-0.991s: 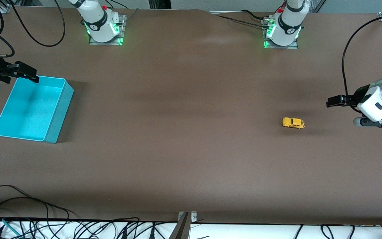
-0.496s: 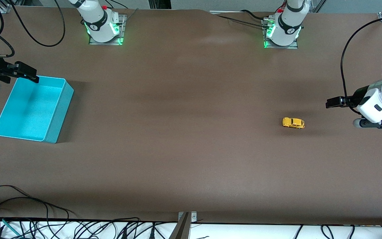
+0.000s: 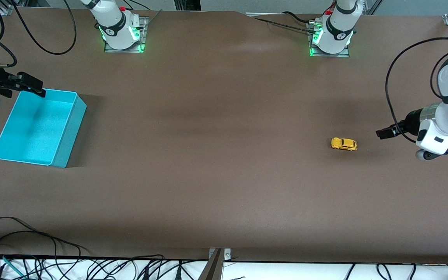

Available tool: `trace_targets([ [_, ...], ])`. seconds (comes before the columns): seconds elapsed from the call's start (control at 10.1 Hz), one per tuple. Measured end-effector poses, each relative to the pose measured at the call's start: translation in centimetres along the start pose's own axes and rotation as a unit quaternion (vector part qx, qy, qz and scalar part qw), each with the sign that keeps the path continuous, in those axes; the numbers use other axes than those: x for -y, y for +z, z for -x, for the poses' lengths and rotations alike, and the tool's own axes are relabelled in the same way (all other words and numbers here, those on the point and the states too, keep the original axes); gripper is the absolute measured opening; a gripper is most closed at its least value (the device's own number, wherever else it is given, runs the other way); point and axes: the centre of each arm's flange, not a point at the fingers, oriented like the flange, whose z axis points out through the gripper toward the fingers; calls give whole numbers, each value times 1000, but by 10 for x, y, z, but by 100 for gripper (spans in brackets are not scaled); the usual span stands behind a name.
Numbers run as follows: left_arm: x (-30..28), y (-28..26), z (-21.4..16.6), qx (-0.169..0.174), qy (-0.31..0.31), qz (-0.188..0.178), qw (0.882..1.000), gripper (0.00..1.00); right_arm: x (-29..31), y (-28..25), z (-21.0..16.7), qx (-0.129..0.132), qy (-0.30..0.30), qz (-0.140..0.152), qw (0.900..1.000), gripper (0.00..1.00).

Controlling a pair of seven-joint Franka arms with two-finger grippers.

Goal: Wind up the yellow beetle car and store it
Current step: 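Move the left gripper down over the yellow beetle car, then close the left gripper on the yellow car's body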

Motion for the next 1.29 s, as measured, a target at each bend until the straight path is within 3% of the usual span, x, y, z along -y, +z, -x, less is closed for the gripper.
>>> trace_targets([
  [0.2, 1, 37, -3, -12, -110, 8, 994, 100, 0, 0, 0, 0, 0, 0, 1000, 100],
  [0.59, 6, 118, 4, -24, -281, 23, 959, 100, 0, 0, 0, 0, 0, 0, 1000, 100],
  [0.99, -13, 174, -2, -28, -367, 31, 929, 93, 0, 0, 0, 0, 0, 0, 1000, 100],
  [1.29, -25, 204, -3, -29, -380, 31, 924, 100, 0, 0, 0, 0, 0, 0, 1000, 100],
])
